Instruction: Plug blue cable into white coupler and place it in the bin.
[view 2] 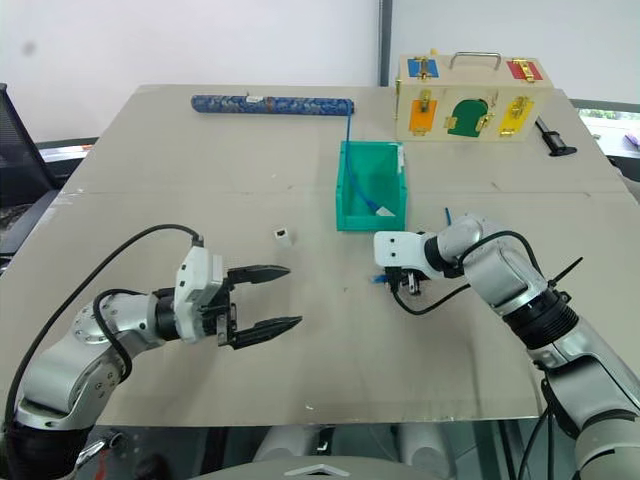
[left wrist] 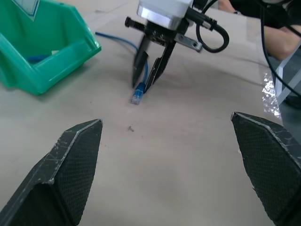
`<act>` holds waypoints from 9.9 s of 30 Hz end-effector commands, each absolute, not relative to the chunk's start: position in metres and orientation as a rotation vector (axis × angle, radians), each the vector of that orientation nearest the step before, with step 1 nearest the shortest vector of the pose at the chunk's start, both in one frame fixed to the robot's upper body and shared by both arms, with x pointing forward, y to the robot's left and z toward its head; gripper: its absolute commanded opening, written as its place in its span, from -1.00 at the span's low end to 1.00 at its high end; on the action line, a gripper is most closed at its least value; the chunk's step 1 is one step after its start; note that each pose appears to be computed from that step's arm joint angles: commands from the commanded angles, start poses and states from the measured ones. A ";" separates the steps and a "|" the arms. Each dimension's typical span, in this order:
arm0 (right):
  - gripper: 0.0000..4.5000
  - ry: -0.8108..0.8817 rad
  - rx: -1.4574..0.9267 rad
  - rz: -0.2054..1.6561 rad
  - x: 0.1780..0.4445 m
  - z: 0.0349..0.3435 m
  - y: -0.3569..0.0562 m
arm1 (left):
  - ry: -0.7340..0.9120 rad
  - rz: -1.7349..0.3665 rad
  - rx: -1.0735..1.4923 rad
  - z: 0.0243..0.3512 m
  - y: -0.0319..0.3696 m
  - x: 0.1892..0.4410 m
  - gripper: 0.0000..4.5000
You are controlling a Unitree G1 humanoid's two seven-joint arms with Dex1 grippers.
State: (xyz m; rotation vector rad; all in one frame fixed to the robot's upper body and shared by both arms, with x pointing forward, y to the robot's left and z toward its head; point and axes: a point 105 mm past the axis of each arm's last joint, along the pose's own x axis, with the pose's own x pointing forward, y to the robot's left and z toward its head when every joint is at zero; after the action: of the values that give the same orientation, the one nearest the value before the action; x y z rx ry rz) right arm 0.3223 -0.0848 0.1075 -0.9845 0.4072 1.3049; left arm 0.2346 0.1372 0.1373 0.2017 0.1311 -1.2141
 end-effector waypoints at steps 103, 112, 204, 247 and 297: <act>-1.00 0.032 0.669 0.698 0.268 0.211 -0.100 | -0.097 -1.105 0.178 0.184 0.123 0.330 0.59; -1.00 0.015 0.665 0.725 0.270 0.213 -0.103 | 0.127 -1.018 0.301 0.151 0.190 0.348 0.59; -1.00 0.245 -0.286 1.309 0.308 0.145 -0.047 | 0.172 -1.523 0.646 0.086 0.074 0.338 -0.86; -1.00 0.432 -0.536 1.482 0.304 0.091 -0.046 | 0.158 -1.547 0.630 0.090 0.069 0.332 -0.86; -0.57 0.273 -0.348 1.372 0.326 0.084 -0.047 | 0.151 -1.573 0.585 0.097 0.069 0.327 -0.86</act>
State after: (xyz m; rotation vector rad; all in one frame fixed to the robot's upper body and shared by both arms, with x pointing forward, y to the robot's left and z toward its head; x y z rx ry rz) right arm 0.3250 -0.0376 0.0961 -0.3437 0.2221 1.4220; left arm 0.3310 0.0791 0.0781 0.5812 0.2349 -1.5242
